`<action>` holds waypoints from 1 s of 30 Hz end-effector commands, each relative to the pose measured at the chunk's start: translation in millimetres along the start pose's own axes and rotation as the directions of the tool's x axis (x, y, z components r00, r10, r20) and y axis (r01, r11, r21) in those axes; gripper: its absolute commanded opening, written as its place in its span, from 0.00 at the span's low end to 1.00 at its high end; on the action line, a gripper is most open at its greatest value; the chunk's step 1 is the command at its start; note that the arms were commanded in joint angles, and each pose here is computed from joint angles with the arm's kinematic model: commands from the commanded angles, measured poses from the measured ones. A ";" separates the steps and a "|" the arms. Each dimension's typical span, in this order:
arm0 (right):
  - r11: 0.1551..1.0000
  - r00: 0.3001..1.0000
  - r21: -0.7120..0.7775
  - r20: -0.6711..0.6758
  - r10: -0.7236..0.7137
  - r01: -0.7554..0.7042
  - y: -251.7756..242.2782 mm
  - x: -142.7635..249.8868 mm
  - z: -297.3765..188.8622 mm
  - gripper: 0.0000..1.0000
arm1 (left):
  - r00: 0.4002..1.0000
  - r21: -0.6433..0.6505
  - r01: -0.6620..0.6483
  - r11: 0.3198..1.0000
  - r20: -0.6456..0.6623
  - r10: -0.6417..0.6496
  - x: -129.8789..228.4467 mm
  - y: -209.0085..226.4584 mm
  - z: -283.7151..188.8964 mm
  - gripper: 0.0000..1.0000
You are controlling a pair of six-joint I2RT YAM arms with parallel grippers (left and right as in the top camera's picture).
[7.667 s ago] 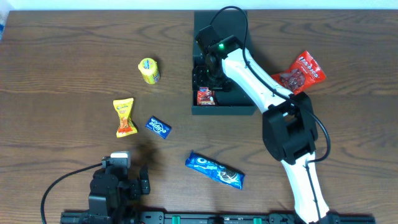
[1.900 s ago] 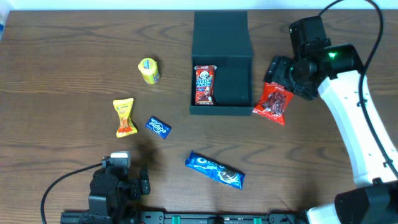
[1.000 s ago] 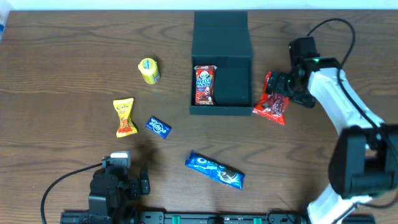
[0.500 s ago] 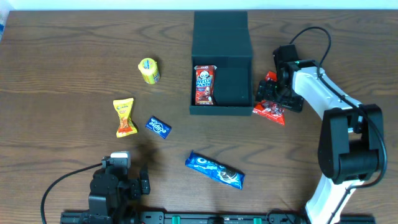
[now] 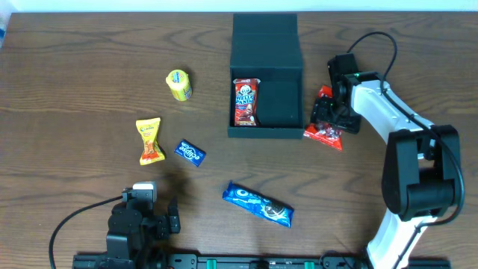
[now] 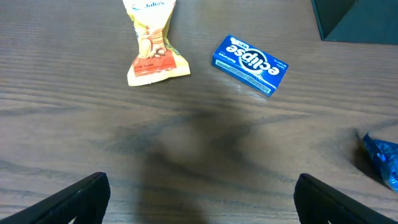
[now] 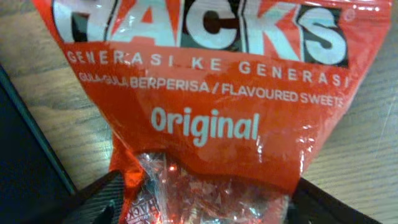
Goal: Pack container
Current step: 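Lift the Hacks bag and drag it toward the black box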
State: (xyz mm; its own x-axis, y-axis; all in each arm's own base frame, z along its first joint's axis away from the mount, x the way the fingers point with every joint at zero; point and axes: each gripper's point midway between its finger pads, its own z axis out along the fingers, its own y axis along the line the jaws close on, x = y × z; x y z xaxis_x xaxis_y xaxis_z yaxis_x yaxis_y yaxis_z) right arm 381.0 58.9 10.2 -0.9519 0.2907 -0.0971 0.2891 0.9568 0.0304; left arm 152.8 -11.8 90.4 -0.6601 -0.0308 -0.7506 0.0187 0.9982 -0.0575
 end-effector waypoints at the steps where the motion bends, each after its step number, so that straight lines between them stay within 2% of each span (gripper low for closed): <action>1: 1.000 1.000 0.014 -0.005 -0.011 0.011 -1.9 2.6 2.5 0.73 | 0.998 -0.008 -0.014 1.000 -0.055 0.014 16.4 2.1 6.8 0.96; 3: 1.000 1.000 0.014 -0.005 -0.011 0.011 -1.9 2.6 2.5 0.61 | 0.998 -0.008 -0.014 1.000 -0.055 0.013 16.4 2.1 6.8 0.95; 4: 1.000 1.000 0.014 -0.005 -0.011 0.011 -1.9 2.6 2.5 0.51 | 0.998 -0.008 -0.014 1.000 -0.055 0.013 16.4 2.1 6.8 0.95; 6: 1.000 1.000 0.014 -0.005 -0.011 0.011 -1.9 2.6 2.5 0.42 | 0.998 -0.008 -0.014 1.000 -0.055 0.013 16.4 2.1 6.8 0.95; 8: 1.000 1.000 0.014 -0.005 -0.011 0.011 -1.9 2.6 2.5 0.39 | 0.998 -0.008 -0.014 1.000 -0.055 0.013 16.4 2.1 6.8 0.96; 14: 1.000 1.000 0.015 -0.005 -0.011 0.011 -2.0 2.7 2.5 0.39 | 0.998 -0.008 -0.014 1.000 -0.055 0.013 16.4 2.1 6.8 0.95; 21: 1.000 1.000 0.014 -0.005 -0.011 0.011 -2.0 2.7 2.5 0.27 | 0.998 -0.008 -0.014 1.000 -0.055 0.013 16.4 2.1 6.8 0.96; 30: 1.000 1.000 0.016 -0.008 -0.011 0.011 -2.4 3.5 2.5 0.22 | 0.998 -0.008 -0.014 1.000 -0.055 0.013 16.4 2.1 6.8 0.96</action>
State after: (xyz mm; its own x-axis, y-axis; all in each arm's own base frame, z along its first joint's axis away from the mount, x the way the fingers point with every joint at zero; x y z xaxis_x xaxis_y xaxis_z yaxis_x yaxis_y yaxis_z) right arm 382.7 59.2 16.0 -0.9514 0.2873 -0.1109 0.2850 0.9578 0.0366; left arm 152.8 -11.8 90.4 -0.6601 -0.0308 -0.7506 0.0187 0.9982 -0.0575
